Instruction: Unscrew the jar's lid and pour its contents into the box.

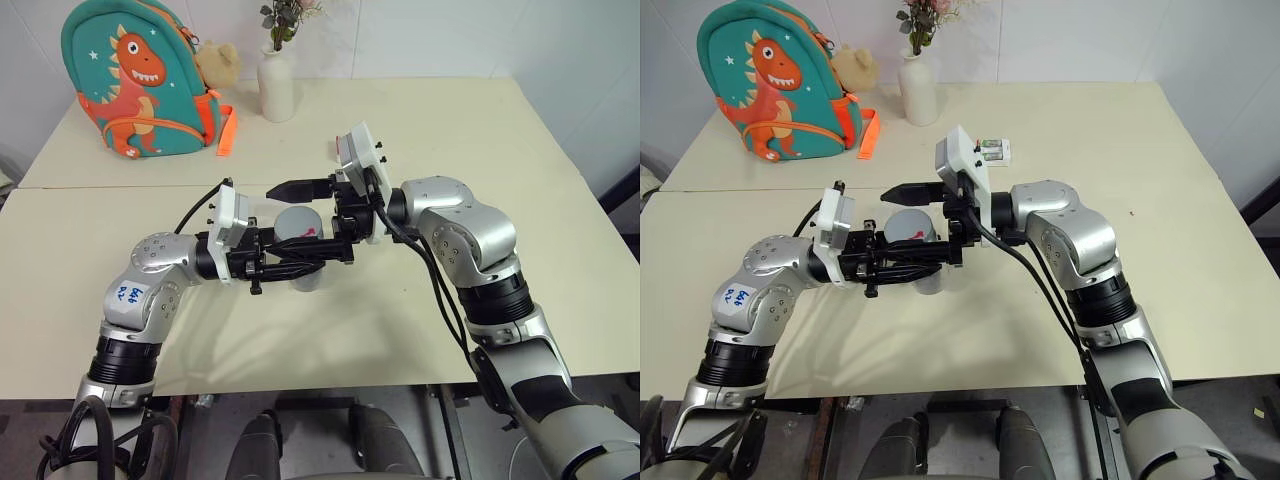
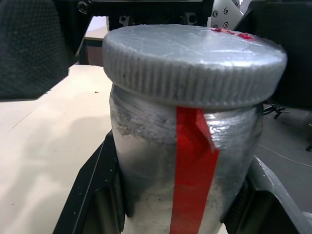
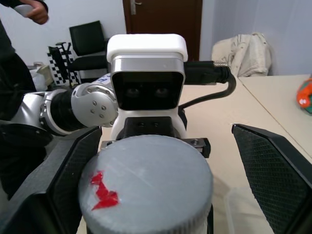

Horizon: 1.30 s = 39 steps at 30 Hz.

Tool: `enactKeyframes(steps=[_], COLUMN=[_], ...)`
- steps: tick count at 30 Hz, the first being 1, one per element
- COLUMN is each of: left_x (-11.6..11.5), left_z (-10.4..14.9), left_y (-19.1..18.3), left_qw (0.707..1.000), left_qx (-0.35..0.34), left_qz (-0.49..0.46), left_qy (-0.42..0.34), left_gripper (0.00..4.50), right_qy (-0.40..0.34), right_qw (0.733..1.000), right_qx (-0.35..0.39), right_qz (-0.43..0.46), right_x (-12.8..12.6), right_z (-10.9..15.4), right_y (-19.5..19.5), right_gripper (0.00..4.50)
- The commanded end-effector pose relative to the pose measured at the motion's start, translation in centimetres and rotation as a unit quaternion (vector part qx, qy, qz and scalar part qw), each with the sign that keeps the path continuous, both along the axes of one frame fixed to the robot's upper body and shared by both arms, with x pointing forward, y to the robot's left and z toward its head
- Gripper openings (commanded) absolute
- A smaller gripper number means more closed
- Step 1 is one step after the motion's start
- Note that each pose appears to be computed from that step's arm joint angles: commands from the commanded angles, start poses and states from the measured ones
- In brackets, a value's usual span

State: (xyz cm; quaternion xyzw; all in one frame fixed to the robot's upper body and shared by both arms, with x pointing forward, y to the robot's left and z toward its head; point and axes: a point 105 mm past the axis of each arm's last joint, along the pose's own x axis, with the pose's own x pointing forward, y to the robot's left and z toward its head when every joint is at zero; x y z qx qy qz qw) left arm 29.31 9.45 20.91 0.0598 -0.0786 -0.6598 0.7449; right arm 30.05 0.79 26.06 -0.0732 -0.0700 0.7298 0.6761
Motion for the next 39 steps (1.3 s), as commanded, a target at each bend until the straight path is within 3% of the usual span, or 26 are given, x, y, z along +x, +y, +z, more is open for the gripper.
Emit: enactKeyframes(steps=[1, 13, 24, 31, 39], left_x=[-0.3, -0.3, -0.4, -0.4, -0.2], left_z=[0.3, 0.3, 0.2, 0.1, 0.1], left_y=[0.1, 0.5, 0.9, 1.0, 0.7], left_qw=[1.000, 1.000, 1.000, 1.000, 1.000], left_qx=[0.005, 0.002, 0.001, 0.004, 0.007], left_qz=[-0.006, 0.005, 0.011, 0.018, 0.016], left_qy=[-0.018, -0.020, -0.017, -0.013, -0.011], left_gripper=[1.96, 1.96, 1.96, 1.96, 1.96], right_qy=[-0.019, -0.013, 0.001, -0.003, -0.012], right_qw=[1.000, 0.997, 0.997, 1.000, 1.000], right_qx=[0.011, 0.012, 0.010, 0.019, 0.019], right_qz=[-0.017, -0.081, -0.080, -0.012, -0.018], right_x=[0.5, 3.3, 3.2, 0.6, -0.8], right_z=[1.1, 0.8, 1.0, 1.9, 1.4], right_y=[-0.8, -5.7, -8.2, -5.6, -2.0], right_gripper=[4.49, 4.49, 4.49, 4.49, 4.49])
